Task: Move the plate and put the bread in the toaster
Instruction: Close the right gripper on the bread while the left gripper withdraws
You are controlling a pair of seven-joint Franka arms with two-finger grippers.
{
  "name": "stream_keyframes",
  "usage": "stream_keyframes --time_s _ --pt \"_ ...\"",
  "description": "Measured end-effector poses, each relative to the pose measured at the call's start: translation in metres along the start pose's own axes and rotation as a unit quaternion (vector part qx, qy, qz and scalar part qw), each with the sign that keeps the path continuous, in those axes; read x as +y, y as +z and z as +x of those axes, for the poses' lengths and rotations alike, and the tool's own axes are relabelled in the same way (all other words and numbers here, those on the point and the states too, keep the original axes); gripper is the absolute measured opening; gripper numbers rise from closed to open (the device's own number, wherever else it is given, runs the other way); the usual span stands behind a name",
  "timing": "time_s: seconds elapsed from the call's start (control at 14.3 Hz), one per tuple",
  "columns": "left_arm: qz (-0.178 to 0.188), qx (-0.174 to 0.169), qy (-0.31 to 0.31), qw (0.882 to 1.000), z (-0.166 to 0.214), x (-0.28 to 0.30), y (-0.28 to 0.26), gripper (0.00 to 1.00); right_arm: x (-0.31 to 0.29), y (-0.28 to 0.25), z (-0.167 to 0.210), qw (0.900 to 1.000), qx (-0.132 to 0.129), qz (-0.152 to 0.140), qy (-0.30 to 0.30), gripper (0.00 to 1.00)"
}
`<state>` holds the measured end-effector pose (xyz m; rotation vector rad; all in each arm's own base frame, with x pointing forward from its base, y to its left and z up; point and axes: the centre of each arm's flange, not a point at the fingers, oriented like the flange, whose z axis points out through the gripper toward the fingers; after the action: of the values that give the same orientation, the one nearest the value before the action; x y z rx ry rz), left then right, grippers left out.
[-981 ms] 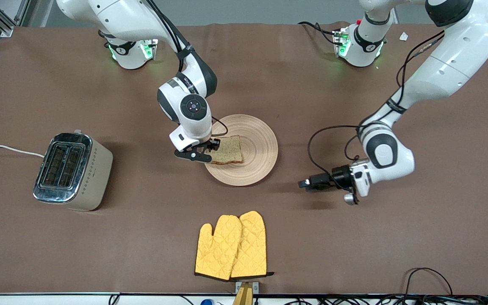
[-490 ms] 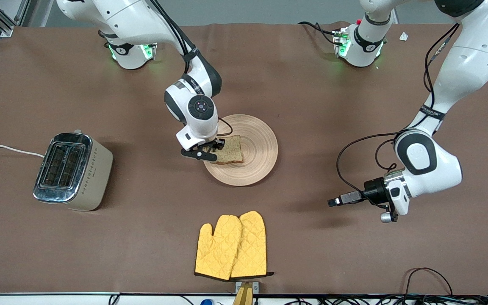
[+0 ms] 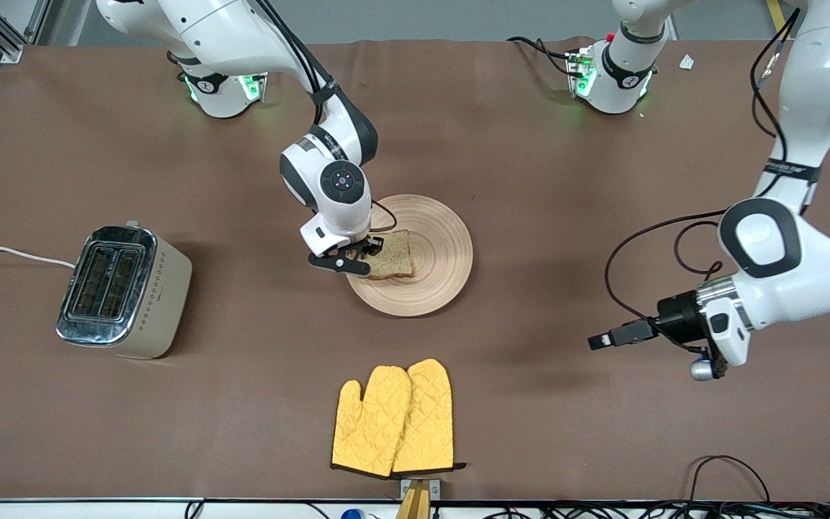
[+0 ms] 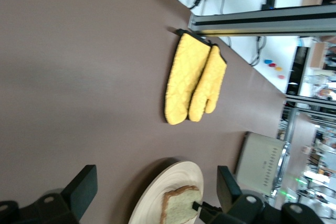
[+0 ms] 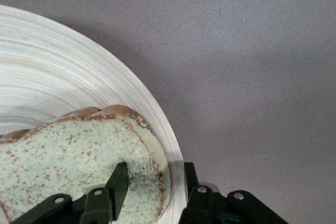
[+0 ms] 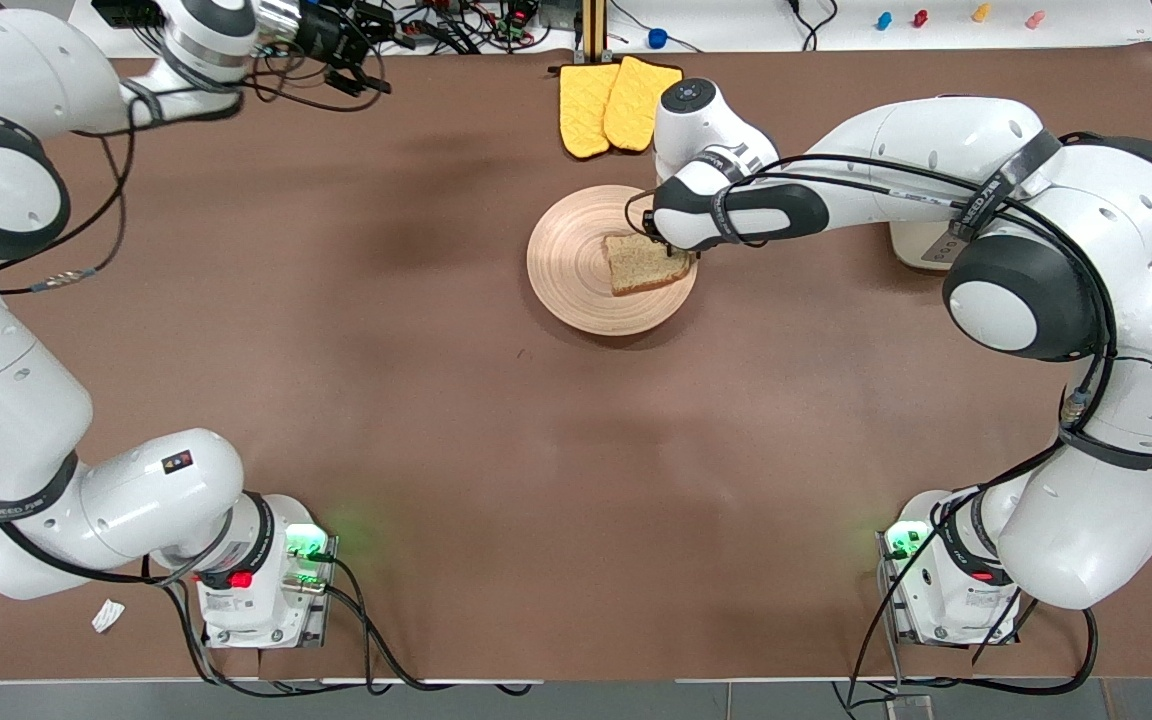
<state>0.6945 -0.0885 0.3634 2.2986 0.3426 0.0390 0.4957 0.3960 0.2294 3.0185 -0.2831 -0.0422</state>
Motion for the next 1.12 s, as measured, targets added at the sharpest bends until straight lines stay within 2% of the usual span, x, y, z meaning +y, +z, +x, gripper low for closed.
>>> stream_keyframes --time_s 0.35,0.49,0.56,0.63,0.7,0.84,1.05,1.12 --pt "0.101 0.029 -0.039 0.994 -0.017 0.041 -0.024 1.00 -0.002 0.001 0.000 1.000 0.002 0.004 0.010 0.45" --pt "0.160 0.034 -0.026 0.986 -0.027 0.053 -0.034 1.00 -0.003 0.001 0.000 1.000 0.004 0.006 0.012 0.37" --pt "0.194 0.036 -0.013 0.980 -0.032 0.057 -0.040 1.00 -0.003 0.001 0.000 1.000 0.005 0.007 0.013 0.36" --pt "0.225 0.037 0.001 0.974 -0.037 0.060 -0.048 1.00 -0.003 0.001 0.000 1.000 0.005 0.008 0.014 0.28" --pt "0.256 0.038 0.015 0.966 -0.041 0.062 -0.055 1.00 -0.003 0.001 0.000 1.000 0.005 0.008 0.014 0.28" --pt "0.316 0.042 0.039 0.947 -0.050 0.067 -0.071 1.00 -0.002 0.001 0.001 1.000 0.006 0.008 0.016 0.16" --pt "0.375 0.042 0.049 0.925 -0.060 0.076 -0.099 1.00 -0.001 0.003 0.003 1.000 0.007 0.009 0.018 0.13" --pt "0.393 0.041 0.047 0.917 -0.062 0.080 -0.111 1.00 -0.001 0.004 0.003 1.000 0.007 0.009 0.019 0.08"
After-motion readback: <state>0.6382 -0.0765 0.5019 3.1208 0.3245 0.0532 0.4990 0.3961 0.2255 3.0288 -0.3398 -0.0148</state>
